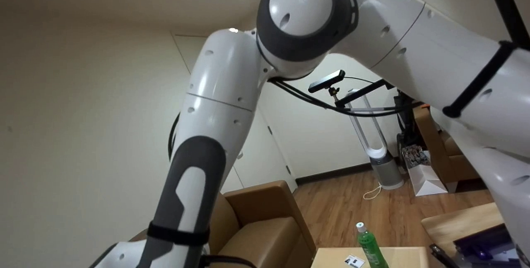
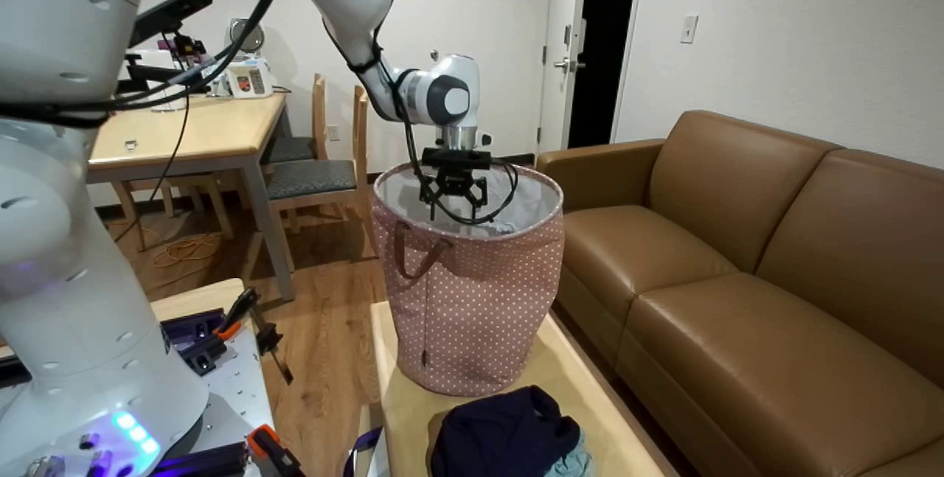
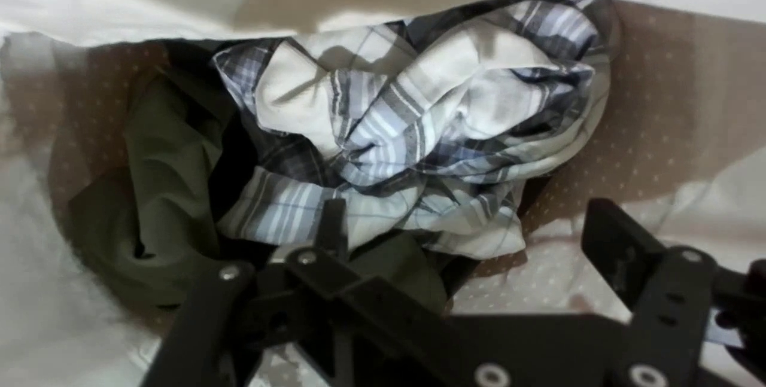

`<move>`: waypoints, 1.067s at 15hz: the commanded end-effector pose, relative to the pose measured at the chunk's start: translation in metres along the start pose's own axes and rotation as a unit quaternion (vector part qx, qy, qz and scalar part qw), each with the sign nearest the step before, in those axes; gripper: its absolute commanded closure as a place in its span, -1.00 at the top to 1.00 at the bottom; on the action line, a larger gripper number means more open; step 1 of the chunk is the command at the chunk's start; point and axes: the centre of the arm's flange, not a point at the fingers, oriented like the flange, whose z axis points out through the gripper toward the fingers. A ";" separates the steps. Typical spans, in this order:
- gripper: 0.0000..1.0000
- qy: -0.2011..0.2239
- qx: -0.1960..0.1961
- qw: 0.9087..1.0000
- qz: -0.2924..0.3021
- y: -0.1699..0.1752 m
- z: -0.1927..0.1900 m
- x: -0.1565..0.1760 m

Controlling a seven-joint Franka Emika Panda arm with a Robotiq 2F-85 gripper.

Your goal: Remove the shirt from the laundry bag

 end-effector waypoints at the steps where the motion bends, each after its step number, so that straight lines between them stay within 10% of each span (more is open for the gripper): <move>1: 1.00 0.004 -0.022 0.999 -0.025 0.008 0.045 -0.001; 16: 1.00 -0.003 -0.015 0.999 -0.030 -0.008 0.125 -0.004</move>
